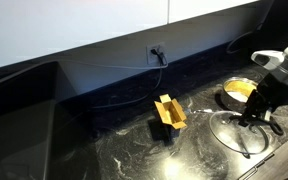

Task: Remove the glass lid from the pot

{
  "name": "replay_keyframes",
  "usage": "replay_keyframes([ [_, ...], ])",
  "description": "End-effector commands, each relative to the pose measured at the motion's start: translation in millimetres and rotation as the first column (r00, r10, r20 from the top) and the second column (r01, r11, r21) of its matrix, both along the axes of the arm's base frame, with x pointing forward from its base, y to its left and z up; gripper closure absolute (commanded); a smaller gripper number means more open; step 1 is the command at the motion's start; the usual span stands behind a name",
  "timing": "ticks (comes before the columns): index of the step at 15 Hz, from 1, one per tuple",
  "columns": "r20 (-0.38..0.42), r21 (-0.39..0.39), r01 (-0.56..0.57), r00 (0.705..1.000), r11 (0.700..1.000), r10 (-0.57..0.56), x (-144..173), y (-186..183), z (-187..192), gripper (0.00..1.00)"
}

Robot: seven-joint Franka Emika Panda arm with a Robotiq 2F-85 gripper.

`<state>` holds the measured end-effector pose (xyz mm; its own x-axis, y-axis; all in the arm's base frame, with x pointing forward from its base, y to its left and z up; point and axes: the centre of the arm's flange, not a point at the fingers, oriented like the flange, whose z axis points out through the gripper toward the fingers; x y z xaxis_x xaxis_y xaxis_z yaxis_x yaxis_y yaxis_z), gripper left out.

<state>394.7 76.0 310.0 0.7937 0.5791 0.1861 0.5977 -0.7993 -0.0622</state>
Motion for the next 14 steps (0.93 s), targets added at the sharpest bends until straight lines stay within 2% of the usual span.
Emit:
replay_keyframes([
  [1,0.075,-0.012,-0.086,0.993,0.996,0.087,2.4,8.3,-35.2,0.96],
  [7,0.171,-0.052,-0.137,0.975,0.989,0.144,9.8,24.1,-81.0,0.96],
  [14,0.161,-0.078,-0.103,0.980,0.992,0.114,31.0,35.5,-113.2,0.96],
])
